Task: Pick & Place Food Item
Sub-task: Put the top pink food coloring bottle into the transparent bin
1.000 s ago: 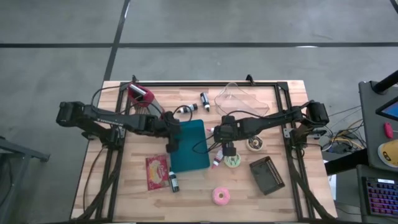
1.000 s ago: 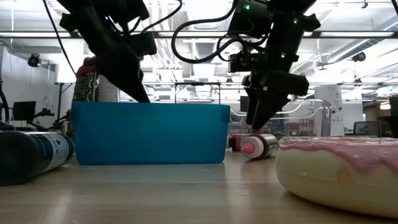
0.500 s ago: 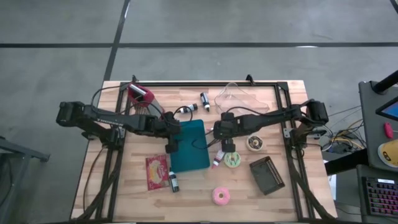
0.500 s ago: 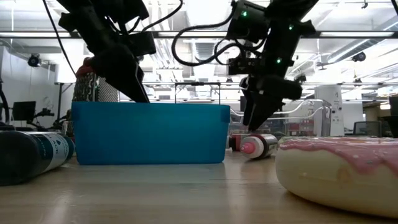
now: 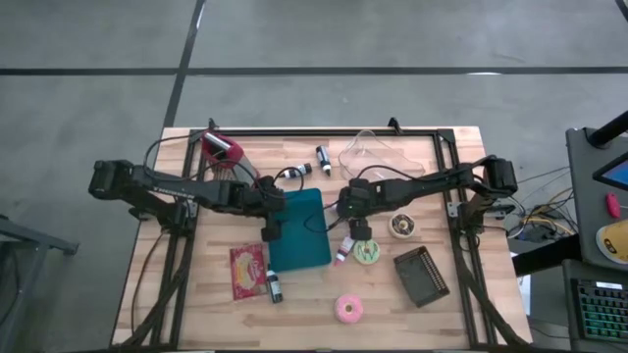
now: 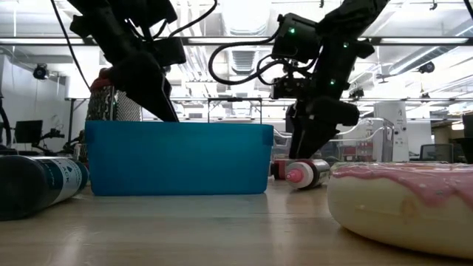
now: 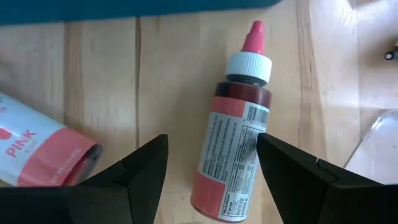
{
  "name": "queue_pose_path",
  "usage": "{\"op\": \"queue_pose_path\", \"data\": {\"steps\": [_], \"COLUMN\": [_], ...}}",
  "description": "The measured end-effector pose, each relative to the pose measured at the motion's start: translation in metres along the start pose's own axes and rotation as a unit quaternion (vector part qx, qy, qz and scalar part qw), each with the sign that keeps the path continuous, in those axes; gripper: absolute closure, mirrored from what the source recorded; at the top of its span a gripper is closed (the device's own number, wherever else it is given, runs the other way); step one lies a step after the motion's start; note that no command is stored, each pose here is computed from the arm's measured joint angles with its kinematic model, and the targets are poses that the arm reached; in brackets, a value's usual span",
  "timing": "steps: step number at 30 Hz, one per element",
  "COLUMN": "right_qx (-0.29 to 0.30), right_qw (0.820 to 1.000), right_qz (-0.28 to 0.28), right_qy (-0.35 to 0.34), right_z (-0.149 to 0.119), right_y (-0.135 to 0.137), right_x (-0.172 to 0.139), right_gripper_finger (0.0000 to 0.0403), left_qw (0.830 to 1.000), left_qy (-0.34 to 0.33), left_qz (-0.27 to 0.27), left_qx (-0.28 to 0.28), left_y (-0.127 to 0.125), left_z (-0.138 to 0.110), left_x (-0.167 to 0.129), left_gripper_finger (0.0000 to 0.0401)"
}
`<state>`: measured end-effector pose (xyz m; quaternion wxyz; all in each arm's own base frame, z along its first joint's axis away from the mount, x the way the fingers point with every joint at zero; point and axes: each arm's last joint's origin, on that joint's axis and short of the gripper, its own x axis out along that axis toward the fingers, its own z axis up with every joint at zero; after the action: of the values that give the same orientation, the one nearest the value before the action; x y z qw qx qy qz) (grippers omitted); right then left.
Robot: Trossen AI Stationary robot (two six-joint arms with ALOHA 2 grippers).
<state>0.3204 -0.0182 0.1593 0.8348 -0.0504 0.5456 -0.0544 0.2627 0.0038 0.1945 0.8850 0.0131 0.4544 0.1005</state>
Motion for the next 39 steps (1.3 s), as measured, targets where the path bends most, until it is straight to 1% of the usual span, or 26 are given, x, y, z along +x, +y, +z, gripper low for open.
{"op": "queue_pose_path", "data": {"steps": [3, 7, 11, 15, 17, 20, 22, 25, 30, 31, 39], "right_qx": [0.000, -0.006, -0.007, -0.008, -0.006, 0.000, 0.001, 0.006, 0.008, 0.008, 0.014], "right_qw": [1.000, 1.000, 0.999, 0.999, 0.999, 1.000, 0.999, 0.999, 0.998, 0.998, 0.998], "right_qz": [-0.001, 0.002, 0.001, 0.004, 0.006, 0.016, 0.025, 0.040, 0.047, 0.050, 0.052], "right_qy": [0.000, 0.027, 0.038, 0.039, 0.035, 0.025, 0.022, 0.018, 0.027, 0.030, 0.037], "right_z": [0.000, -0.004, -0.004, -0.002, 0.000, 0.003, 0.004, 0.006, 0.005, 0.005, 0.004], "right_y": [-0.002, -0.003, -0.003, -0.003, -0.003, -0.004, -0.004, -0.003, -0.002, -0.002, 0.000], "right_x": [0.005, 0.022, 0.031, 0.031, 0.029, 0.024, 0.023, 0.022, 0.020, 0.020, 0.019], "right_gripper_finger": [0.0161, 0.0161, 0.0161, 0.0162, 0.0169, 0.0190, 0.0213, 0.0256, 0.0326, 0.0331, 0.0332], "left_qw": [1.000, 1.000, 1.000, 1.000, 1.000, 1.000, 1.000, 1.000, 1.000, 1.000, 1.000], "left_qy": [0.000, 0.000, 0.000, 0.000, 0.000, 0.001, 0.000, 0.000, 0.000, 0.000, 0.000], "left_qz": [0.000, 0.000, 0.000, 0.000, 0.000, 0.000, 0.000, 0.000, 0.000, 0.000, 0.000], "left_qx": [0.000, 0.000, -0.001, -0.002, -0.002, -0.002, -0.002, -0.001, -0.001, -0.001, 0.000], "left_y": [0.000, 0.000, 0.000, 0.000, 0.000, 0.000, 0.000, 0.000, 0.000, 0.000, 0.000], "left_z": [0.000, 0.000, 0.000, 0.000, 0.000, 0.000, 0.000, 0.000, 0.000, 0.000, 0.000], "left_x": [0.000, 0.000, 0.000, 0.000, 0.000, 0.000, 0.000, 0.000, 0.000, 0.000, 0.000], "left_gripper_finger": [0.0088, 0.0088, 0.0088, 0.0088, 0.0089, 0.0093, 0.0093, 0.0093, 0.0096, 0.0096, 0.0096]}}
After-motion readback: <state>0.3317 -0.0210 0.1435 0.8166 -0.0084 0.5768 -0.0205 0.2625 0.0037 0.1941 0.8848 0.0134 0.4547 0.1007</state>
